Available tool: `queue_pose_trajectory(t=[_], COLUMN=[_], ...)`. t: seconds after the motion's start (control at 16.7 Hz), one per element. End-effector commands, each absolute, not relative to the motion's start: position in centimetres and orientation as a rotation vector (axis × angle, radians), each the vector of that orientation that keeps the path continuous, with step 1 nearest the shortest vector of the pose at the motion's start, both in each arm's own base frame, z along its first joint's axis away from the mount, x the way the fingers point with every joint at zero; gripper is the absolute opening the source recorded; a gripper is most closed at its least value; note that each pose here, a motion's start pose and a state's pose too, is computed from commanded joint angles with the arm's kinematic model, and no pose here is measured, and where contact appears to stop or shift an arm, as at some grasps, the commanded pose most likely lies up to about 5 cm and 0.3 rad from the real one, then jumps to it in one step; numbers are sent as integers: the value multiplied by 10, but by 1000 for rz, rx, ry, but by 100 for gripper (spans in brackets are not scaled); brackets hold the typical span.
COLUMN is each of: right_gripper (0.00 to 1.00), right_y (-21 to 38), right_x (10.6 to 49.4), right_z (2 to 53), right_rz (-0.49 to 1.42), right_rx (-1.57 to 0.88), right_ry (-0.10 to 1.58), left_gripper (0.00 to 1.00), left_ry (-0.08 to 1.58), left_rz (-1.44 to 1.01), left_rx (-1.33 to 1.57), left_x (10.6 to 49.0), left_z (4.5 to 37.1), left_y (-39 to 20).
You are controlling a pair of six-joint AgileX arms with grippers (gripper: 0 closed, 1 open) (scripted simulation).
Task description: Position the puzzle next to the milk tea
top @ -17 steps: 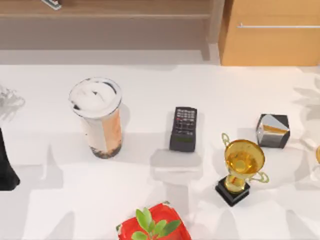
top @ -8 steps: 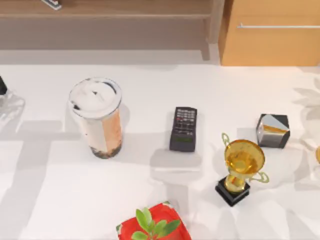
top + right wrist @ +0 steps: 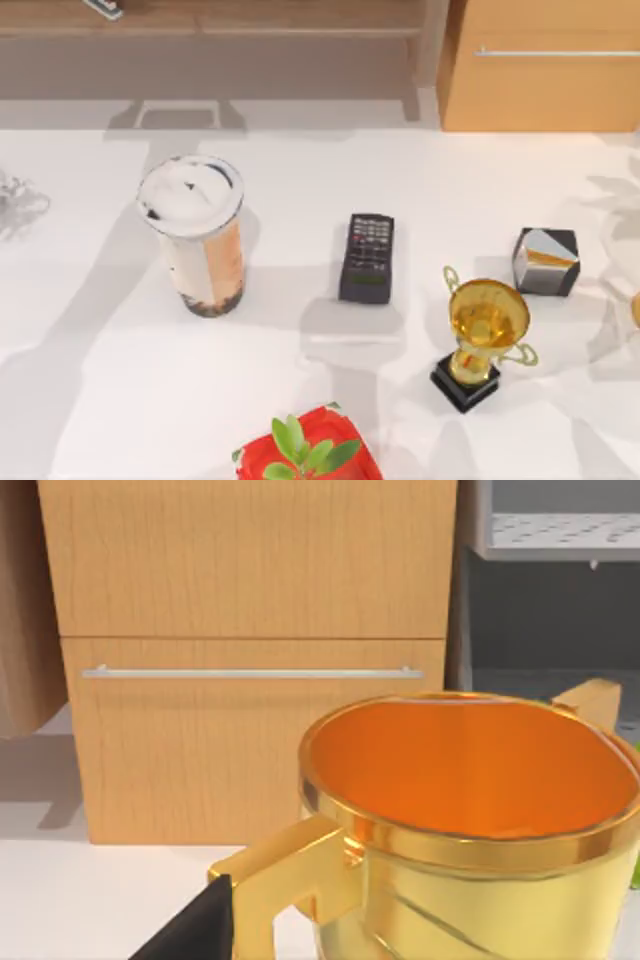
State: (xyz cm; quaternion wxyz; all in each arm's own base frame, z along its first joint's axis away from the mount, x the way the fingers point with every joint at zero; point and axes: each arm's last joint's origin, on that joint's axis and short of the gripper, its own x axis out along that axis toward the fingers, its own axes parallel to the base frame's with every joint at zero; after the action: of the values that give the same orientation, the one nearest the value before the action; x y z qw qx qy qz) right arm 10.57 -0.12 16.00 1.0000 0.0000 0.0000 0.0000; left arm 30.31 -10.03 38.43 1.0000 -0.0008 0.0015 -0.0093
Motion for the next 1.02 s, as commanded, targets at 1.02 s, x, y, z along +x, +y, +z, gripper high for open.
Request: queue_pose_trajectory(t=[1.02], right_gripper=[100], right_y=[-1], right_x=[106], right_z=[160], right_rz=[0], right_rx=[0], right_ry=[0], left_gripper=[100], left_ry=[1], left_rz=[-20], left_rx=[1], left_x=[392], left_z=[379], left_y=[-174])
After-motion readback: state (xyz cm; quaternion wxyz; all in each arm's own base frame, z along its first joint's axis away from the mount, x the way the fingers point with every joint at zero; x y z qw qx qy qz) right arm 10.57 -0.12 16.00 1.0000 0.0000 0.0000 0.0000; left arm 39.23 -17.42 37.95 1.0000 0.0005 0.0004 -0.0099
